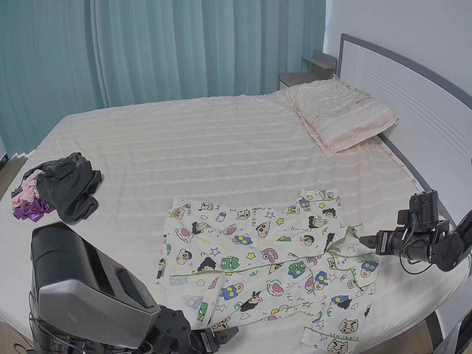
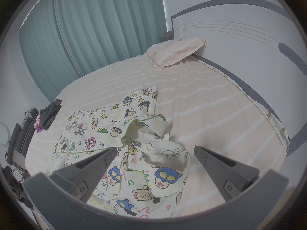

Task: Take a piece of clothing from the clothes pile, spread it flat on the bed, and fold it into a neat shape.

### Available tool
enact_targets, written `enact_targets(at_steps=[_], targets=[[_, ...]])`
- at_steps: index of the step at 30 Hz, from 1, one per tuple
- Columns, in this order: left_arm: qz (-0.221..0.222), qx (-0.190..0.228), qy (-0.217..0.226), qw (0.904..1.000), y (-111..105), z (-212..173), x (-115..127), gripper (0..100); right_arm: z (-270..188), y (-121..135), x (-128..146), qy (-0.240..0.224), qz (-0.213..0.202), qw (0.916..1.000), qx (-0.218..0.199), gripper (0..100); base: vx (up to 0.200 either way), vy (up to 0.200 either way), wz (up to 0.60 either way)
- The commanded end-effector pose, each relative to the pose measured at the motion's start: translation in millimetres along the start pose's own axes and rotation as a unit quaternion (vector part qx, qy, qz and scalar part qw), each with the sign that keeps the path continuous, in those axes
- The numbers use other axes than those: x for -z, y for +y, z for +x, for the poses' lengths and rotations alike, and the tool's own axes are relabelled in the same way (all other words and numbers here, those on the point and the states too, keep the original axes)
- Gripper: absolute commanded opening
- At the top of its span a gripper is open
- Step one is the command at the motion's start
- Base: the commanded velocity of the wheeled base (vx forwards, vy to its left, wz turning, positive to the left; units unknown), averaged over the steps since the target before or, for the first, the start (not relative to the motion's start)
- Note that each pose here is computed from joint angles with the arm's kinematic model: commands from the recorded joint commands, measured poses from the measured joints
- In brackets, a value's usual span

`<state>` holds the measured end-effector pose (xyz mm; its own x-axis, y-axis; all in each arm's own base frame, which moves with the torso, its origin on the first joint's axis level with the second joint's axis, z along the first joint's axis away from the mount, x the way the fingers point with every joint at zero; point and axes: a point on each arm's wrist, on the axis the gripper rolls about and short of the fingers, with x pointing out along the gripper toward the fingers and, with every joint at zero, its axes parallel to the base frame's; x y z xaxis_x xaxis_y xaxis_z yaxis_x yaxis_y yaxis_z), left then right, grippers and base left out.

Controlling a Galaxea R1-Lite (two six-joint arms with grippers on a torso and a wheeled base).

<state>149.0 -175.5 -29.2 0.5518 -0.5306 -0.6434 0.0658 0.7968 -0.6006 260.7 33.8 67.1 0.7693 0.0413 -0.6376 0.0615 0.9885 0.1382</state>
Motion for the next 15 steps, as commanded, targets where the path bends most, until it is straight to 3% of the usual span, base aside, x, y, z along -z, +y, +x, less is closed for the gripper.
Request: enact_targets(at_steps=[1, 10, 15], targets=[[0.009, 0.011, -0.001, 0.9999, -5, -1, 4, 100, 1, 2, 2, 0.005, -0.003, 1.0000, -0.003, 100, 0.000, 0.000, 0.00], [0.001, 0.041, -0.046, 0.9981, -18, -15, -11, 100, 0, 2, 4, 0.007, -0.004, 1.0000, -0.002, 100, 0.000, 0.000, 0.00], [0.017, 0.030, -0.010, 0.9994, -13, -13, 3, 100, 0, 2, 4, 0.007, -0.004, 1.0000, -0.002, 100, 0.000, 0.000, 0.00]])
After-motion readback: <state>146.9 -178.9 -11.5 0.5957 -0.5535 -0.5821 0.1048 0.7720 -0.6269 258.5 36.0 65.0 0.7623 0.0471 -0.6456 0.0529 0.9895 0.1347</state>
